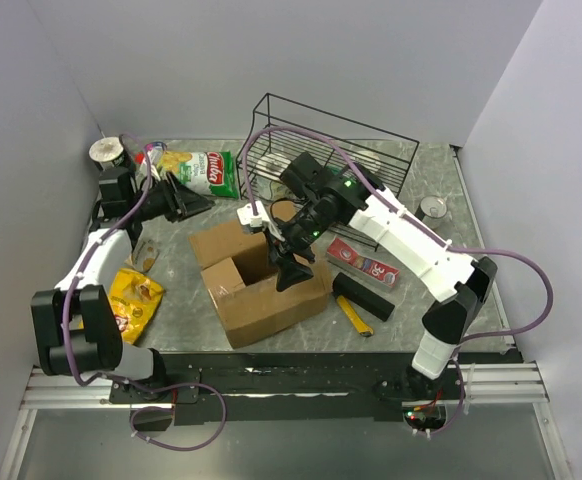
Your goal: Unpack the express box
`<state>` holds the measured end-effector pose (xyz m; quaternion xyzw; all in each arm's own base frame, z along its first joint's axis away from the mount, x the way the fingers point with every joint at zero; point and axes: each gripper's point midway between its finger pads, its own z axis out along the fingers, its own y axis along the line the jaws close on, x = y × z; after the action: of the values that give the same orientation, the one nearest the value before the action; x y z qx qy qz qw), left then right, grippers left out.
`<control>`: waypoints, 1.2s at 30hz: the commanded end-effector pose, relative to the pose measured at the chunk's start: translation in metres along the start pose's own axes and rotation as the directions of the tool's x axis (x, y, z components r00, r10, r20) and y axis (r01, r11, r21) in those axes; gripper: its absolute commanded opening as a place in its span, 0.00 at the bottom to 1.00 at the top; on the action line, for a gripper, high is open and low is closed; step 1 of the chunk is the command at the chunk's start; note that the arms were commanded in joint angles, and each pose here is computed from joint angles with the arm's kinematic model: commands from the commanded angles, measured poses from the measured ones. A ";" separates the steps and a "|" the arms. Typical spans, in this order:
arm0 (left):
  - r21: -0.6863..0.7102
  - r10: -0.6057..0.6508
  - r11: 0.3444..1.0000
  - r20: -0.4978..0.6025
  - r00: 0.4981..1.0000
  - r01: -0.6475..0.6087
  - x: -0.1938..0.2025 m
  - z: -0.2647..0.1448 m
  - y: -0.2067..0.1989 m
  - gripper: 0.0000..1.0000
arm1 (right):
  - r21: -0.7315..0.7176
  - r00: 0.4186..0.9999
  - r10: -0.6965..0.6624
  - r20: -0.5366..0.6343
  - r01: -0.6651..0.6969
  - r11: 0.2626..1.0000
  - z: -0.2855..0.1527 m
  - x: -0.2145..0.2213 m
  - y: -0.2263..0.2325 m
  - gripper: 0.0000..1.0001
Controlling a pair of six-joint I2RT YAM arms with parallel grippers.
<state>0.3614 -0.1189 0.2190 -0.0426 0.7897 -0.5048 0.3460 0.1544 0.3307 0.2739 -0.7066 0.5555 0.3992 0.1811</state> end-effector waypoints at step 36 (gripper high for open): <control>0.318 0.351 0.920 -0.410 0.842 -0.229 0.074 0.011 -0.033 0.01 | 0.108 0.983 -0.044 -0.178 0.064 0.992 0.006 0.028 0.013 0.49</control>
<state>0.2964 -0.1731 0.2093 0.2214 0.7762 -0.5538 0.2046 0.1614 0.3249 0.2222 -0.7108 0.6041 0.3393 0.1213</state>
